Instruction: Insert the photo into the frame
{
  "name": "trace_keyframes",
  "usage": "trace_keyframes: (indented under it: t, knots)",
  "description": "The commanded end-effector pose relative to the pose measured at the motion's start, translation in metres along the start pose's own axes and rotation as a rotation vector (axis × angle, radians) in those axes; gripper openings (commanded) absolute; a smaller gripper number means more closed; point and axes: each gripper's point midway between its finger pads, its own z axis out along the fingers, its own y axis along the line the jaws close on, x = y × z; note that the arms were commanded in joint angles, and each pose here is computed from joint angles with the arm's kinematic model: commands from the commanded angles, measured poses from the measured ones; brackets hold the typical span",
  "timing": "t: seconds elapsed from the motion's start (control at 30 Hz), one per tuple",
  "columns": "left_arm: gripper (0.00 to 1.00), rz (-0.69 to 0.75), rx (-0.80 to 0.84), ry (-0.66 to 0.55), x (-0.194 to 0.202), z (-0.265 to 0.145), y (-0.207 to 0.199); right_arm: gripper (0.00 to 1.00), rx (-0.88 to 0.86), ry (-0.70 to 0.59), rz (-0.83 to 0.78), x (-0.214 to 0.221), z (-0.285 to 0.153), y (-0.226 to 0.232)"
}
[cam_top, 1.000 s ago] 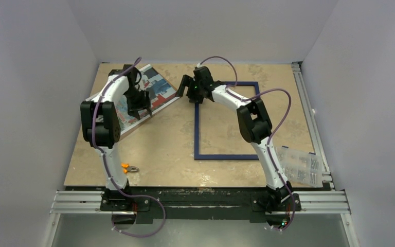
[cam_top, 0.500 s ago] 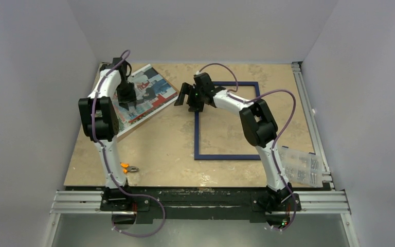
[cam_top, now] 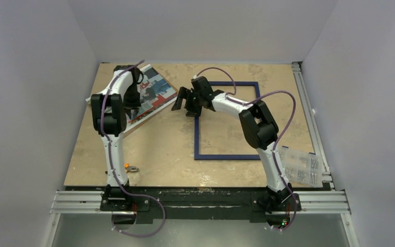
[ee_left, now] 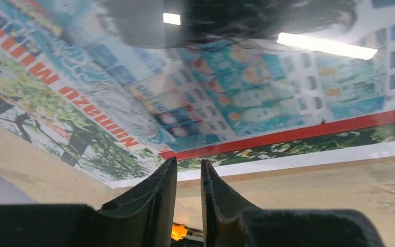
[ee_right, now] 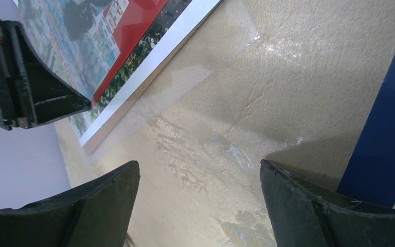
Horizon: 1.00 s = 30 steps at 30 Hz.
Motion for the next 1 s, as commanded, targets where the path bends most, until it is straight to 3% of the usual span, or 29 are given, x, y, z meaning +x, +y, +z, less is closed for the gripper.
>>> trace_keyframes:
  t: [0.0,0.37,0.97]
  knots:
    - [0.21,0.181,-0.106,0.089,0.015,0.001,-0.012,0.86,-0.057,-0.004,0.007,0.000,-0.013,0.022]
    - [0.21,0.283,-0.039,0.189,0.041,0.004,-0.043,0.86,-0.073,0.023,0.052,0.007,-0.012,0.023]
    - [0.21,0.309,0.085,0.104,0.051,-0.033,-0.057,0.86,-0.129,0.044,0.132,0.013,-0.007,0.030]
